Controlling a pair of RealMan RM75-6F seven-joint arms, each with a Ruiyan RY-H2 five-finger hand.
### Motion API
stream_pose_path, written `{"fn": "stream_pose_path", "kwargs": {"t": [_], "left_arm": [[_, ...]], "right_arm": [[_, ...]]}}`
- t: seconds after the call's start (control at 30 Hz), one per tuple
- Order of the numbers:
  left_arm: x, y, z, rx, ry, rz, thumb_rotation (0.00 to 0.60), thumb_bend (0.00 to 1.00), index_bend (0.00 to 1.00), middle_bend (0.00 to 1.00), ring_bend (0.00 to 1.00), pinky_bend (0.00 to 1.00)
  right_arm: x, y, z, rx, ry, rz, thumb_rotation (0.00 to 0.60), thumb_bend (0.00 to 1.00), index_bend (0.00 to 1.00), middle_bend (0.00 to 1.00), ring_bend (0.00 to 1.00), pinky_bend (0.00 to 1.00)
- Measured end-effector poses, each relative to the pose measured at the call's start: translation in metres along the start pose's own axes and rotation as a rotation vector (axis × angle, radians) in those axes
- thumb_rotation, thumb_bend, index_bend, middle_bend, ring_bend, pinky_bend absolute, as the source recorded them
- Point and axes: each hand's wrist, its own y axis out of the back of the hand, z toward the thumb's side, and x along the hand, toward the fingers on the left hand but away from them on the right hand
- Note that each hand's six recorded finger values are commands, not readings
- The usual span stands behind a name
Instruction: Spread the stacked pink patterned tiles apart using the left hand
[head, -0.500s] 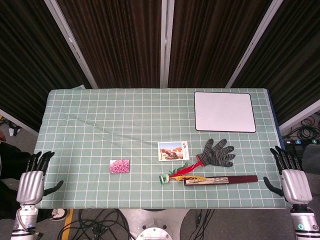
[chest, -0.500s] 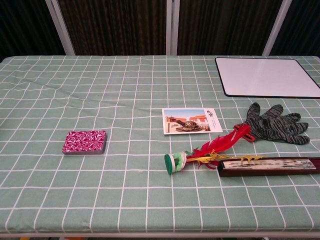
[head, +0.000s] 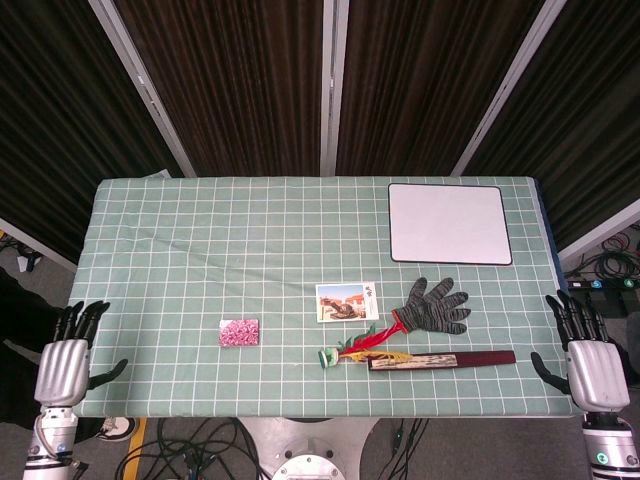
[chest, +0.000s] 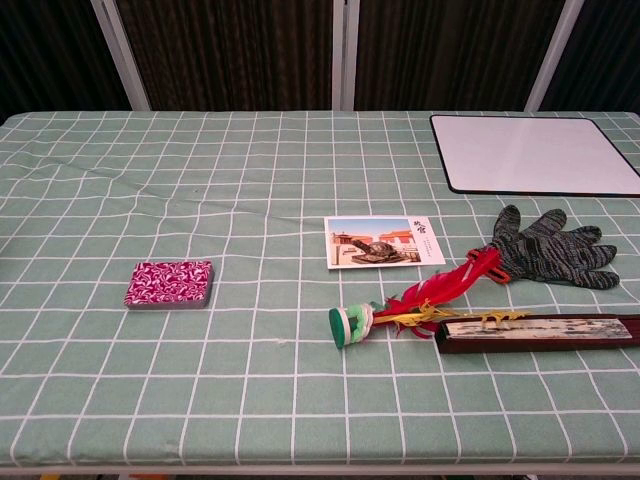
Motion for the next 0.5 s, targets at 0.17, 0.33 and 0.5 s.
{"fn": "stream_pose_path", "kwargs": {"t": [0.17,0.33,0.5], "left_arm": [[0.0,-0.004,0.003,0.0,-0.008,-0.011,0.6,0.14,0.13,0.1,0.02,0.05],[0.007,-0.014,0.01,0.003,-0.034,-0.035,0.6,0.14,0.13,0.11,0.02,0.05],[0.019,-0.023,0.025,-0.015,-0.078,-0.065,0.6,0.14,0.13,0.12,0.02,0.05]], "right_arm": [[0.001,-0.003,0.0,-0.005,0.004,0.023,0.6,0.23,0.0,0.0,0.0,0.0],[-0.001,-0.001,-0.003,-0.006,-0.002,0.024,0.6,0.23,0.0,0.0,0.0,0.0],[-0.006,0.004,-0.005,-0.023,-0.01,0.011,0.6,0.23,0.0,0.0,0.0,0.0]]}}
